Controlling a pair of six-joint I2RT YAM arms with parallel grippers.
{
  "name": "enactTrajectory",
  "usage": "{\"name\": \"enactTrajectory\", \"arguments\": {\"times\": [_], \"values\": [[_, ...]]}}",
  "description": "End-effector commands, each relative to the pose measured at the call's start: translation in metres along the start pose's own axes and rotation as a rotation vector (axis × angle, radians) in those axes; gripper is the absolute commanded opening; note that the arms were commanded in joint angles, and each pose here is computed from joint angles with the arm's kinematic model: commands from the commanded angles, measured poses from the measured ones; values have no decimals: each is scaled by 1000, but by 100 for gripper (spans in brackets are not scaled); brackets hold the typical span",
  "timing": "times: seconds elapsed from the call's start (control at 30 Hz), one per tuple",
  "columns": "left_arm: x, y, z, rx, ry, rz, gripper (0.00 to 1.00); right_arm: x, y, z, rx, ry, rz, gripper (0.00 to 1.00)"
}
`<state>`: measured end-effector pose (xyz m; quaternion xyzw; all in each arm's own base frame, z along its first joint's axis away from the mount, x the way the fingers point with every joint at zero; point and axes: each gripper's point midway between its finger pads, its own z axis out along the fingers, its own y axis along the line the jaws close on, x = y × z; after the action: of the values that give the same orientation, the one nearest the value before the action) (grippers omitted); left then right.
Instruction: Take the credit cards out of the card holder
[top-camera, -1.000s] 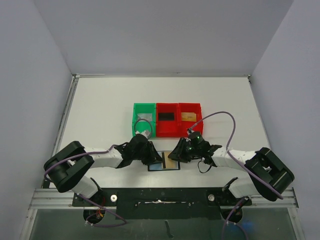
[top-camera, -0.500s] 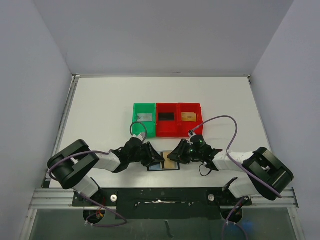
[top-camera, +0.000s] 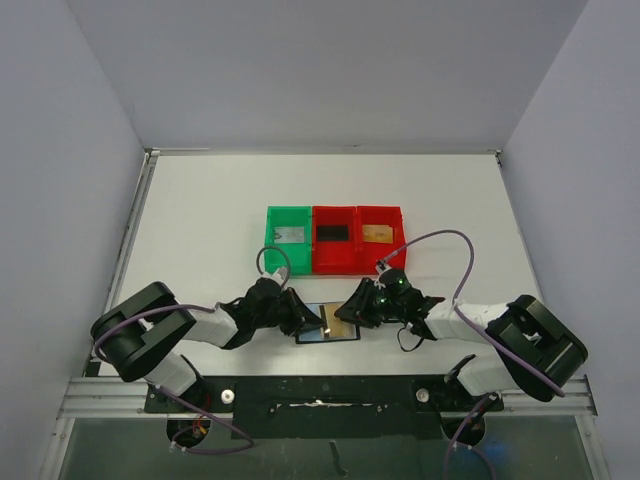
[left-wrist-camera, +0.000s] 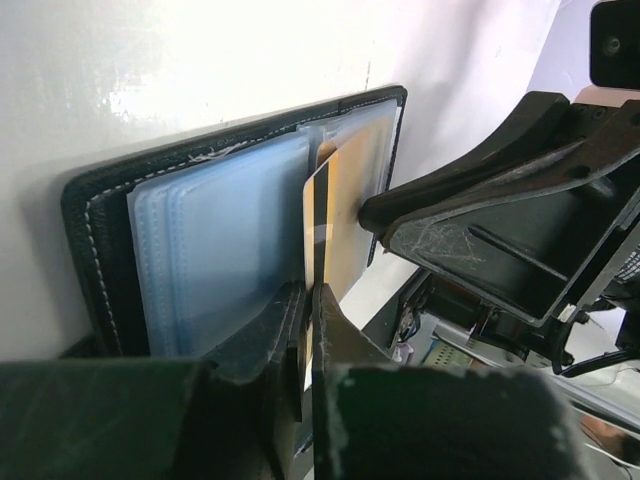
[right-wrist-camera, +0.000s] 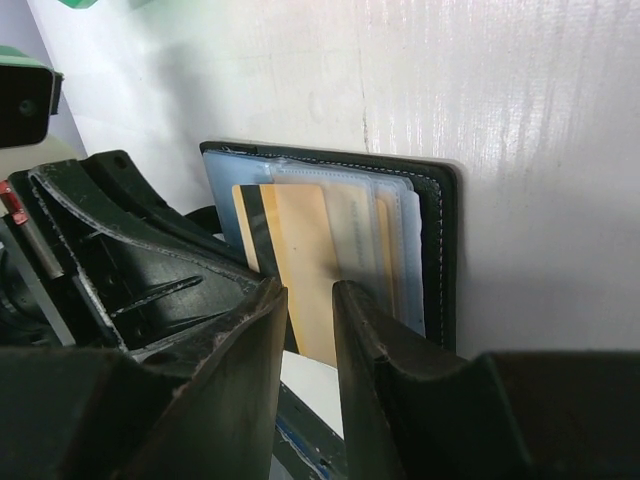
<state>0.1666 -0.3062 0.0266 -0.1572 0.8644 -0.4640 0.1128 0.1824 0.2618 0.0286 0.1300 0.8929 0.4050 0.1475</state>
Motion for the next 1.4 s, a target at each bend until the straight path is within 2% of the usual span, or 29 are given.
{"name": "enactTrajectory", "arguments": {"times": [0.0,0.23,0.4,0.63,0.8,1.0,1.2,1.37], "values": [[-10,-6,-7,-18,-40,45,0,8,-38,-4,176,12,-28,29],[-21,0,-21,-97,-70,98,0,0,-34,-6,189,3,-55,29],[-26,-11,-31,-79,-79,164,0,-7,-15,-9,142,-9,-109,30],[-27,-31,-37,-24,-80,211,0,-31,30,-27,23,-111,-204,48],[-29,-51,-45,43,-105,230,0,-41,45,-40,-42,-184,-228,58],[-34,-74,-57,119,-148,272,0,-50,56,-58,-175,-323,-217,80],[-35,-97,-67,216,-178,318,0,-52,63,-76,-304,-427,-237,82],[-32,-116,-75,321,-184,332,0,-48,63,-86,-350,-434,-243,82]]}}
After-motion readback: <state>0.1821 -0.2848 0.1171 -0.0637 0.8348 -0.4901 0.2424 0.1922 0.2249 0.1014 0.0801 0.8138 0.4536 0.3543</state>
